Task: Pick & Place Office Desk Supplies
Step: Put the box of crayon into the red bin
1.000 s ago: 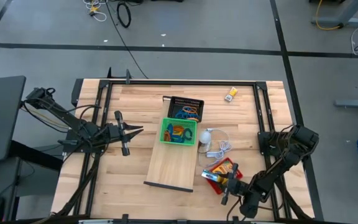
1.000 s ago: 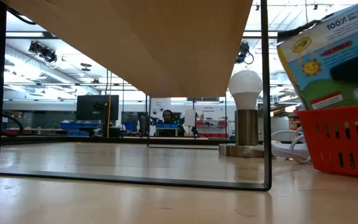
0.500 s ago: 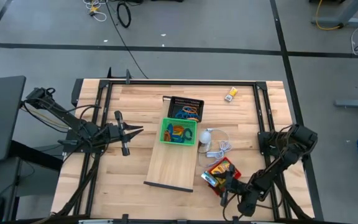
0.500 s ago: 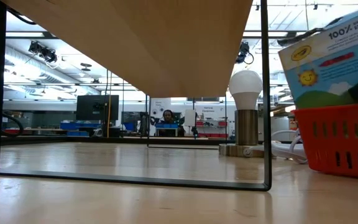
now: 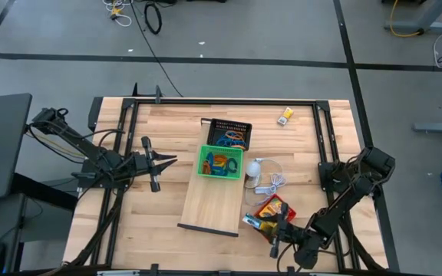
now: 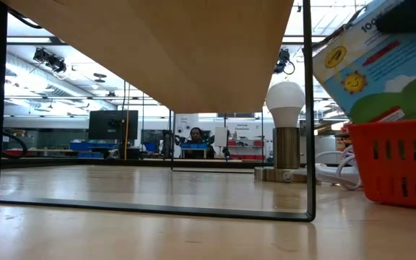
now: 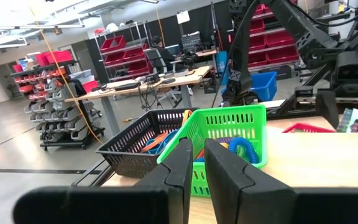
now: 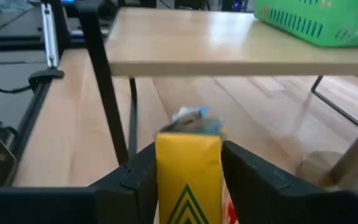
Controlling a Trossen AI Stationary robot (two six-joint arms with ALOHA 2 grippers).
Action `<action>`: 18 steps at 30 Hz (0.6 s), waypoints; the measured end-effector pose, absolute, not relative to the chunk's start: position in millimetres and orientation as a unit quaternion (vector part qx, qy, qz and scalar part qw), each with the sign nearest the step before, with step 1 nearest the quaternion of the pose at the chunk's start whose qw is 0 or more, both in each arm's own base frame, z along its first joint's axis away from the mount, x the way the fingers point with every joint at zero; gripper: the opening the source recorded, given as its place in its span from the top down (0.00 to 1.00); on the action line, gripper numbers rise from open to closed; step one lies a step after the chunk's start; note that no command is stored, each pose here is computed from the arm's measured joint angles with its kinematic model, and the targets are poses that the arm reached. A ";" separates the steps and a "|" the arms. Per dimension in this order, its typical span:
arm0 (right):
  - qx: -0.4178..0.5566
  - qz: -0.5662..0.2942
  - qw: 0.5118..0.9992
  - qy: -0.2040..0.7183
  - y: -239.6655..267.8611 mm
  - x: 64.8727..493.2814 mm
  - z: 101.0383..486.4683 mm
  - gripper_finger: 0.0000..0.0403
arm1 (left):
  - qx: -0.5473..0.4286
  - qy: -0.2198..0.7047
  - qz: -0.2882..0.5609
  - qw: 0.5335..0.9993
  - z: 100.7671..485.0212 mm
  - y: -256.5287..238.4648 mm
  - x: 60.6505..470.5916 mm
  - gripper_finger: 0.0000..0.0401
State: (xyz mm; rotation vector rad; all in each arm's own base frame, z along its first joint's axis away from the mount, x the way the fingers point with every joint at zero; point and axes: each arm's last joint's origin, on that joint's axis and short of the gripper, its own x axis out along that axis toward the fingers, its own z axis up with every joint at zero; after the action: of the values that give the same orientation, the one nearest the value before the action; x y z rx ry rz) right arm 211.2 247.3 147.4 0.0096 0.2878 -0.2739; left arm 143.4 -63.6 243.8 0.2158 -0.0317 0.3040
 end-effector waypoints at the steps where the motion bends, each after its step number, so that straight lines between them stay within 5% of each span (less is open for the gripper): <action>1: 0.007 -0.136 0.981 0.141 248.5 212.1 149.2 0.58 | 0.107 -0.016 0.151 0.983 243.8 -63.6 143.4 0.88; 10: 0.006 -0.133 0.981 0.141 249.5 212.5 150.3 0.59 | 0.107 -0.016 0.151 0.983 243.8 -63.6 143.5 0.88; 18: 0.015 -0.117 0.979 0.164 247.5 214.9 148.0 0.51 | 0.107 -0.016 0.151 0.983 243.8 -63.6 143.4 0.88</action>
State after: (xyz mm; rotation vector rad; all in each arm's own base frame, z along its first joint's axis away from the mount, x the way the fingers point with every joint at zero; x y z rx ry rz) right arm 214.9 247.5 148.0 0.0309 0.3294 -0.2362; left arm 143.4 -63.6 243.8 0.2158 -0.0316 0.3037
